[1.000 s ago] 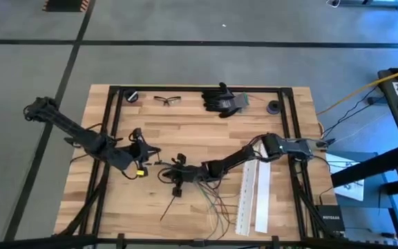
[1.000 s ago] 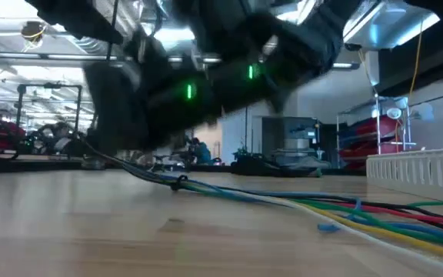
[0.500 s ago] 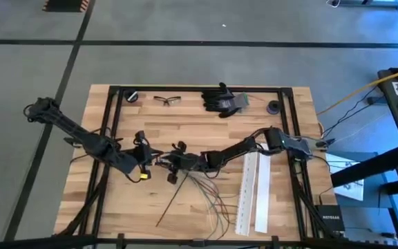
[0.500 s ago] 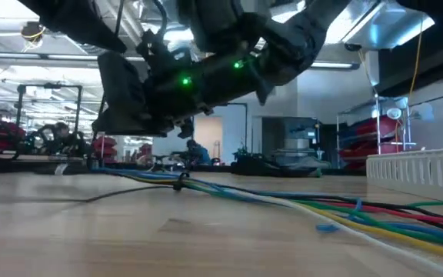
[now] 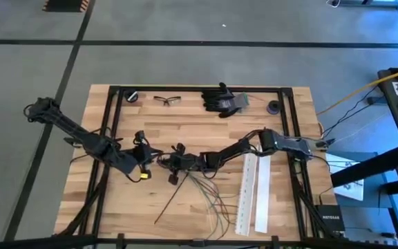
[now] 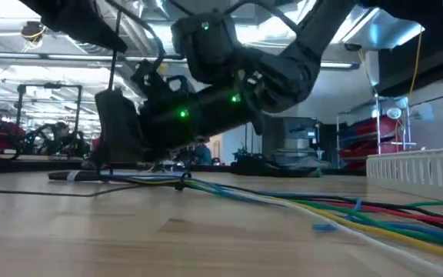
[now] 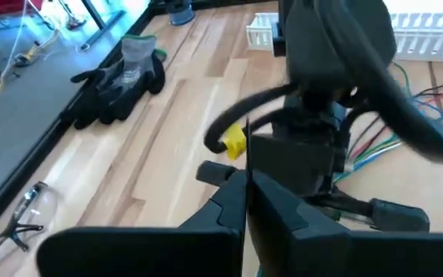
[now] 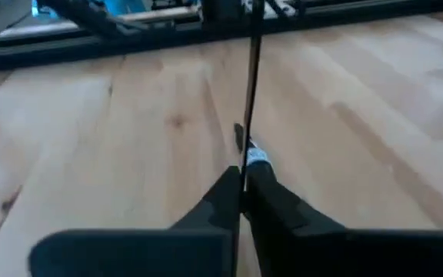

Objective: Ziptie cables
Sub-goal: Wrap the zip tie on the cables

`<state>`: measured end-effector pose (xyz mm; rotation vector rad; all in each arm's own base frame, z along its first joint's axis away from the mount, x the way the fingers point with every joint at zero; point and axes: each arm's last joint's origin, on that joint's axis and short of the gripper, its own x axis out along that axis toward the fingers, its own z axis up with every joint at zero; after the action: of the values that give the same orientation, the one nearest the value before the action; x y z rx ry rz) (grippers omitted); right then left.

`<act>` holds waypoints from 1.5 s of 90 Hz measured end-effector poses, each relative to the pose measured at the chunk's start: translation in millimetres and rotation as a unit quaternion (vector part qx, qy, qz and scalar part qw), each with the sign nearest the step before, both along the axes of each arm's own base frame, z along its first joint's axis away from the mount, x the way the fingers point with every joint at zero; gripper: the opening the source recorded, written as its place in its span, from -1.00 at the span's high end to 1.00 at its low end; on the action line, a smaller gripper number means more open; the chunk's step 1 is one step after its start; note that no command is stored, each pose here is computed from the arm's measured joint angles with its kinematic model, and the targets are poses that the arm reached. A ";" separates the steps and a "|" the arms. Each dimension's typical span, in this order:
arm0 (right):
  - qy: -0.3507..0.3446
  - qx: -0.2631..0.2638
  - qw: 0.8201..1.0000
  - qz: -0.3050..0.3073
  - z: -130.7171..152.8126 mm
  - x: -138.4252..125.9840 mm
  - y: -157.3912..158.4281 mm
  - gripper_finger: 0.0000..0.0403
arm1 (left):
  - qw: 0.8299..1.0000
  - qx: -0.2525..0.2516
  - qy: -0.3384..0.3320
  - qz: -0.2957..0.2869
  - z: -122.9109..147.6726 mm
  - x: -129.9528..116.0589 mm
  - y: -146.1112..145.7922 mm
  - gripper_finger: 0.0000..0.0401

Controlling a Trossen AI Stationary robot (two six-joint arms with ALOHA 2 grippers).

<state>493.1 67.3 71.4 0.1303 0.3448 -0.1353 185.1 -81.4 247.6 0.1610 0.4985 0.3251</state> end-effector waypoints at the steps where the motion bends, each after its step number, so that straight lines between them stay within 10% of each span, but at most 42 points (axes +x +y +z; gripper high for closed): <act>1: 0.001 0.000 1.000 0.000 -1.0 0.0 0.0 0.96 | 1.000 0.001 -0.001 0.000 0.2 0.1 0.0 1.00; 71: -0.010 0.033 0.999 0.012 -24.3 0.2 1.3 1.00 | 0.999 -0.016 -0.043 0.009 21.4 -18.3 16.1 0.98; 106: -0.015 0.027 0.999 0.024 -24.2 0.3 1.7 1.00 | 0.993 -0.106 0.013 0.049 5.7 -28.6 19.1 0.41; 135: -0.016 0.027 0.999 0.025 -24.1 0.4 1.9 1.00 | 0.983 -0.168 0.051 0.050 -12.0 -44.6 6.0 0.32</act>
<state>493.5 69.2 47.3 0.1765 0.3198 -0.0742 140.6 -75.4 235.6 -0.1758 0.6573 0.3267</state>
